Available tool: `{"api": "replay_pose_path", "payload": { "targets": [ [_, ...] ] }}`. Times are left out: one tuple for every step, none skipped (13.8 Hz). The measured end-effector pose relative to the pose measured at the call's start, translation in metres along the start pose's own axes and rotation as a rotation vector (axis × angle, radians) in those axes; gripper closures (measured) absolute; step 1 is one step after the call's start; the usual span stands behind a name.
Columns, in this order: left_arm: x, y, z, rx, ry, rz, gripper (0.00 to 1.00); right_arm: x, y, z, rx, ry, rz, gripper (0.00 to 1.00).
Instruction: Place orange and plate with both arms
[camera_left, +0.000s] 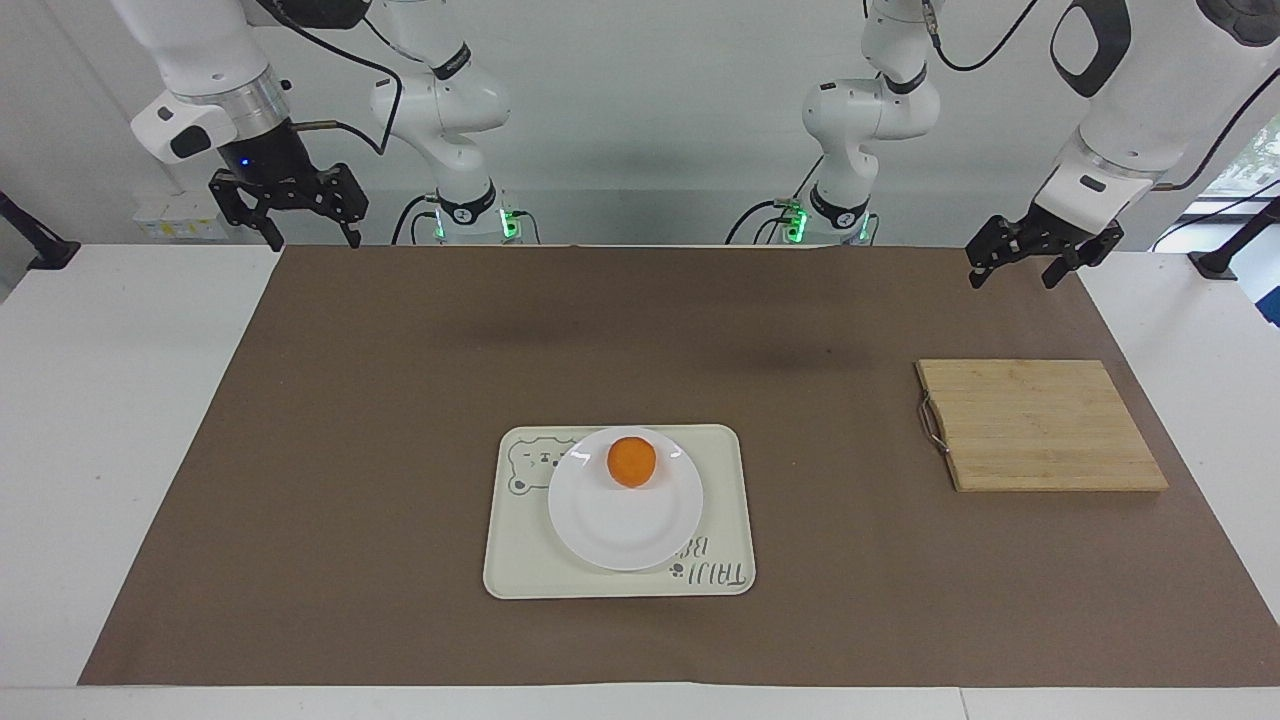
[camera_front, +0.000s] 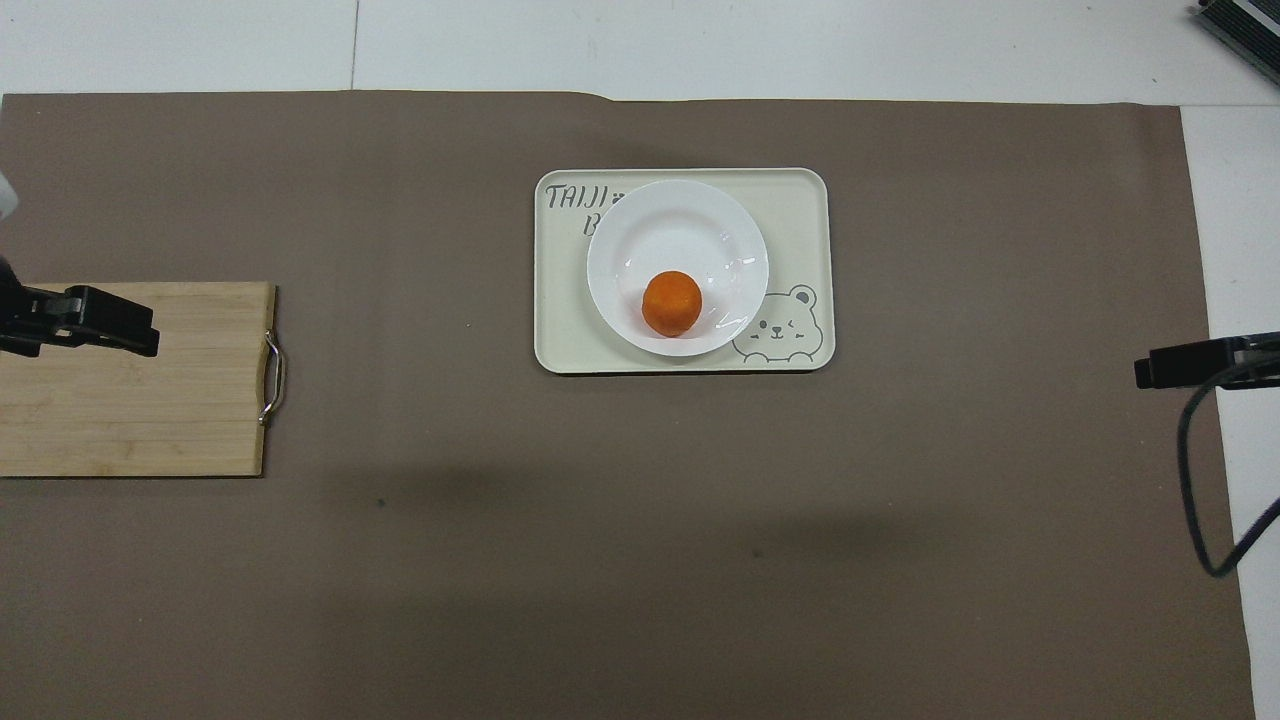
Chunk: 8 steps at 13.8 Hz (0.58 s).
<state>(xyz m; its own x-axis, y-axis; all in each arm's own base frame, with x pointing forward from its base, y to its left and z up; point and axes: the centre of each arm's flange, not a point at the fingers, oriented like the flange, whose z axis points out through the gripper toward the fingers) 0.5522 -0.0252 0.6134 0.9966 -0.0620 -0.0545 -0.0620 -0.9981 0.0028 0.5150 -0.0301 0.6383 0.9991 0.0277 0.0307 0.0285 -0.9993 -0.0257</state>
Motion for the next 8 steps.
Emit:
{"api": "replay_pose_path", "payload": {
  "targets": [
    [0.0, 0.0, 0.0, 0.0, 0.0, 0.0, 0.0, -0.0001, 0.0, -0.0001, 0.0, 0.0, -0.001, 0.0],
    [0.0, 0.0, 0.0, 0.0, 0.0, 0.0, 0.0, -0.0001, -0.0001, -0.0002, -0.001, 0.0, -0.003, 0.0],
    [0.0, 0.0, 0.0, 0.0, 0.0, 0.0, 0.0, -0.0001, -0.0001, -0.0003, -0.001, 0.001, -0.006, 0.0],
    [0.0, 0.0, 0.0, 0.0, 0.0, 0.0, 0.0, -0.0001, -0.0003, -0.0003, -0.002, 0.001, -0.01, 0.0],
    [0.0, 0.0, 0.0, 0.0, 0.0, 0.0, 0.0, 0.0, -0.0011, -0.0003, -0.006, 0.0, -0.017, 0.0],
    [0.0, 0.0, 0.0, 0.0, 0.0, 0.0, 0.0, 0.0, -0.0018, -0.0003, -0.023, -0.001, -0.023, 0.0],
    [0.0, 0.0, 0.0, 0.0, 0.0, 0.0, 0.0, 0.0001, -0.0024, -0.0004, -0.034, -0.002, -0.026, 0.0],
    [0.0, 0.0, 0.0, 0.0, 0.0, 0.0, 0.0, 0.0, -0.0024, -0.0004, -0.034, -0.002, -0.027, 0.0]
  ]
}}
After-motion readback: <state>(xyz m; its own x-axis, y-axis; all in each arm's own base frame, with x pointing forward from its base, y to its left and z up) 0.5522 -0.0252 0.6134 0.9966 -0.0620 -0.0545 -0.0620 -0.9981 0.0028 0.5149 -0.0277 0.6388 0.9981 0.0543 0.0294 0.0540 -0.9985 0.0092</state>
